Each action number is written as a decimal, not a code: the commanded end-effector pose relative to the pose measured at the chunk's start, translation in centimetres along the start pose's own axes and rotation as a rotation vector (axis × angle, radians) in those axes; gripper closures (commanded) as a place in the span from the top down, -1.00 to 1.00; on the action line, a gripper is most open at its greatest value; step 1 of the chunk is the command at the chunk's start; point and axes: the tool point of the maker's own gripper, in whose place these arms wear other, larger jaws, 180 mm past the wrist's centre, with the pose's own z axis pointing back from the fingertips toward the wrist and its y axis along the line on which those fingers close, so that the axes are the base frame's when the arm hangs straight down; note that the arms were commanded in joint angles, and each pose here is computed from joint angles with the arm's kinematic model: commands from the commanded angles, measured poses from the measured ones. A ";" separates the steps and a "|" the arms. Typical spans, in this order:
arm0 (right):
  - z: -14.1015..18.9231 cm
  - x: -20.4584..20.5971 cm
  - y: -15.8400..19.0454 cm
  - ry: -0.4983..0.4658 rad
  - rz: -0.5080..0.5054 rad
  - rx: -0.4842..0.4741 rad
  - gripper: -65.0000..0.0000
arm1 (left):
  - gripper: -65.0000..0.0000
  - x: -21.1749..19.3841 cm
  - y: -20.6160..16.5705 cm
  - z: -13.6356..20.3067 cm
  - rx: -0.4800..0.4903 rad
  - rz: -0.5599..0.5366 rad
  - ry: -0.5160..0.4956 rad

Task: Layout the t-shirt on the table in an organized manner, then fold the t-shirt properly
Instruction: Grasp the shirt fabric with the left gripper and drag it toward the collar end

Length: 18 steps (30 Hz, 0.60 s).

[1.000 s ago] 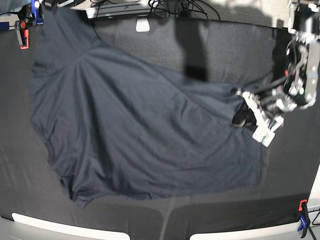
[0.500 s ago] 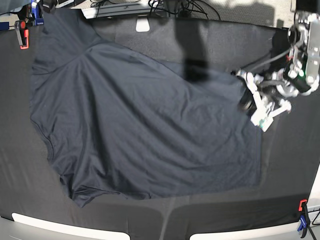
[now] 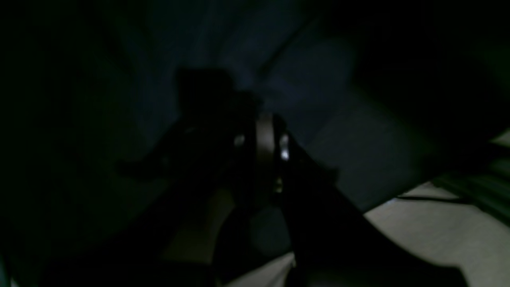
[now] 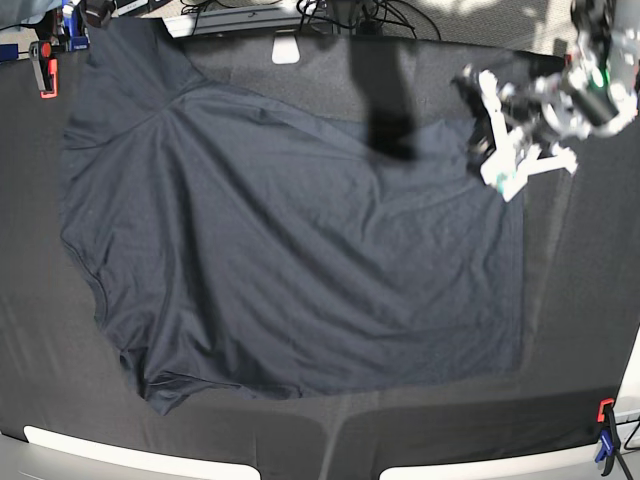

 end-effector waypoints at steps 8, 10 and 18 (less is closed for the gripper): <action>-3.4 -1.7 -4.4 0.053 -0.132 -0.086 -1.00 | -1.00 1.1 3.6 2.1 0.227 -0.022 -0.018; -3.7 -1.6 -4.2 0.037 -0.105 -0.055 -1.00 | -1.00 1.7 3.1 2.8 0.223 -0.032 -0.038; -1.7 -1.3 -0.2 -0.026 -0.003 0.105 -1.00 | -1.00 -1.0 -0.1 3.7 0.160 -0.019 0.015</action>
